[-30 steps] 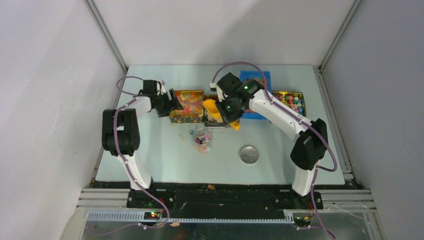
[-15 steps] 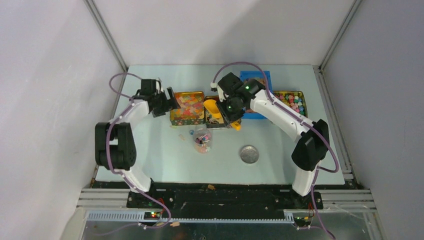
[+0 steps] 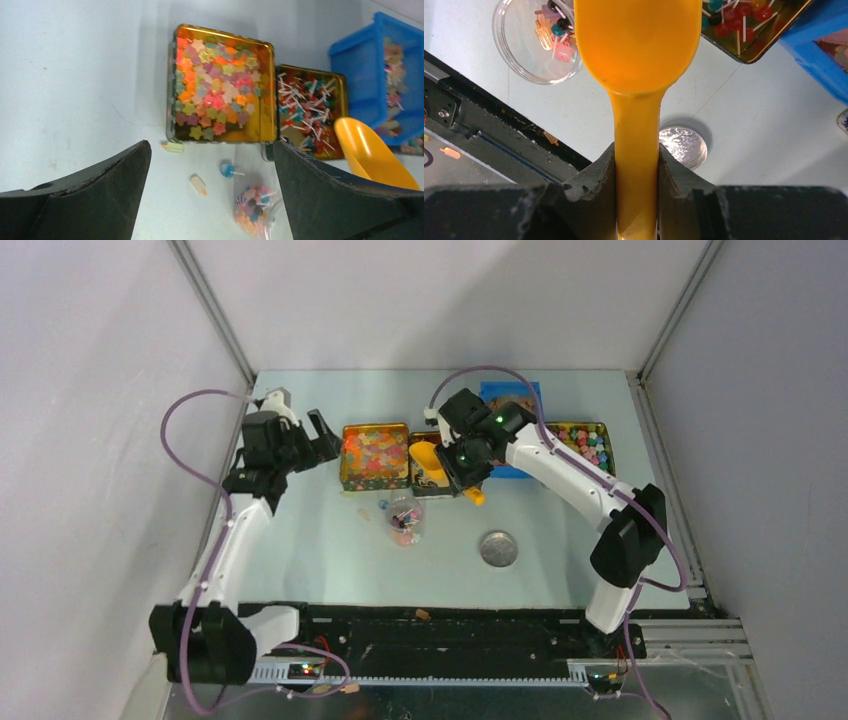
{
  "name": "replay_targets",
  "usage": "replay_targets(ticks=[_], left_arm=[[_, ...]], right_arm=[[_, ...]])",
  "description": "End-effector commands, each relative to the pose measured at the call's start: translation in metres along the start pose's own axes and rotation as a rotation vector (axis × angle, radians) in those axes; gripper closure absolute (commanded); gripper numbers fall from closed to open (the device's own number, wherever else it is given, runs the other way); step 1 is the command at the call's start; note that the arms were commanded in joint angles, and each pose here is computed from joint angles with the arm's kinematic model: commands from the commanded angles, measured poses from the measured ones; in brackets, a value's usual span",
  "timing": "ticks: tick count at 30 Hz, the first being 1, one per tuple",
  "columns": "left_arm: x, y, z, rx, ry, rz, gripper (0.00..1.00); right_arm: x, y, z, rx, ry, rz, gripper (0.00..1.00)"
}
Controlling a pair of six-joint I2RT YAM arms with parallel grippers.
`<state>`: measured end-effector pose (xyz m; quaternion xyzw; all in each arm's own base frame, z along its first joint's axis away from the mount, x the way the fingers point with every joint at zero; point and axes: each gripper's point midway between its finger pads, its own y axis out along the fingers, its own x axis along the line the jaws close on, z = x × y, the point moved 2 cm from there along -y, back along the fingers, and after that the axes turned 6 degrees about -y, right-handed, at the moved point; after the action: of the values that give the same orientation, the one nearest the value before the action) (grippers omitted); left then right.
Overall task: Pack the candies
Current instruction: Move the storage box to the center of the board.
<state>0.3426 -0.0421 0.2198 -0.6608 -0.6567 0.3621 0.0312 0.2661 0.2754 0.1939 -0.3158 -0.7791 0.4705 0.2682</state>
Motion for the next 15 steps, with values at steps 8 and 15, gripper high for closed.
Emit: replay_targets(ticks=[8,15], left_arm=[[-0.034,-0.066,-0.007,-0.211,0.016,0.254,0.0],[-0.022,-0.074,-0.001,-0.227,0.093,0.206,0.0]], right_arm=[[0.005,-0.015,0.001,-0.054,0.006,-0.008,1.0],[0.003,-0.016,-0.001,-0.063,0.01,-0.005,1.0]])
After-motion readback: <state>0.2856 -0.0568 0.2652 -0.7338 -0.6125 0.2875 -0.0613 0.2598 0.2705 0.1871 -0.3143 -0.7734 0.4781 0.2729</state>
